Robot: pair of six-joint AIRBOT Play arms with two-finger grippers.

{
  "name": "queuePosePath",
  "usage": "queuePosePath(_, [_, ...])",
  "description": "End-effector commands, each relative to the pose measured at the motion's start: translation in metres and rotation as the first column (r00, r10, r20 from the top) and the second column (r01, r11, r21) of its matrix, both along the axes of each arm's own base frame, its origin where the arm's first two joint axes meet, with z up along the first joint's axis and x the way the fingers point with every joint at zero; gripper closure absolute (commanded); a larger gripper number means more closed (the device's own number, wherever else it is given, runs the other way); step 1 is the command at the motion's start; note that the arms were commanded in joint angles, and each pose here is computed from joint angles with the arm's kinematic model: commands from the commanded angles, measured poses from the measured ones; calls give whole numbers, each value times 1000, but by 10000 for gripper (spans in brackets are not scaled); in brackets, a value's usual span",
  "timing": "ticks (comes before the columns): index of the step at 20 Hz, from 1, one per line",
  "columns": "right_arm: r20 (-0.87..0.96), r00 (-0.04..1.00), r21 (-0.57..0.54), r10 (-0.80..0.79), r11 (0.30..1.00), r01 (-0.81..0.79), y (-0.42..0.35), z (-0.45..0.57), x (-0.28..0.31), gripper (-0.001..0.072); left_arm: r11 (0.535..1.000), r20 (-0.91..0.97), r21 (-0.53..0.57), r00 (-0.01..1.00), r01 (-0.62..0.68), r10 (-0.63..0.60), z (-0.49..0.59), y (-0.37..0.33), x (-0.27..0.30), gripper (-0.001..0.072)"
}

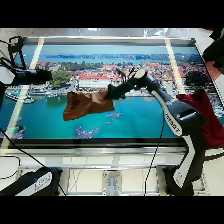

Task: Fold the shirts.

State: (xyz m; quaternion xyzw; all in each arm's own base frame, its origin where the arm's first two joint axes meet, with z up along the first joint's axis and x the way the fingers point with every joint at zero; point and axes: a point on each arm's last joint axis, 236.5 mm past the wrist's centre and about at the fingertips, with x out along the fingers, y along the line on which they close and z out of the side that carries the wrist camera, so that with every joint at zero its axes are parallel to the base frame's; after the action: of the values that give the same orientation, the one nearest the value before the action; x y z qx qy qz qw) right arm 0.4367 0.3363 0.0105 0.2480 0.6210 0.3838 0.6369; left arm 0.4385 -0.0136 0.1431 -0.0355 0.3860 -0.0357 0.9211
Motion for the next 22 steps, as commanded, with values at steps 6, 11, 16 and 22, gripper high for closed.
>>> queuePosePath(6, [331, 845, 110, -421, 906, 408, -209, 210, 83, 698, 999, 3, -52, 1000, 7, -7, 2, -10, 0, 693])
queuePosePath(11, [399, 657, 34, -640, 726, 686, -392, 245, 50, 699, 997, 4, -82, 1000, 11, -11, 3, -15, 0, 693])
queuePosePath(16, [376, 619, -412, -689, 474, 778, -524, 213, -98, 700, 996, 9, -83, 1000, 11, -10, 4, -16, 1, 694])
queuePosePath(22, [286, 405, -489, -869, 231, 841, -561, 161, -241, 700, 995, 8, -97, 1000, 13, -12, 4, -18, 1, 694])
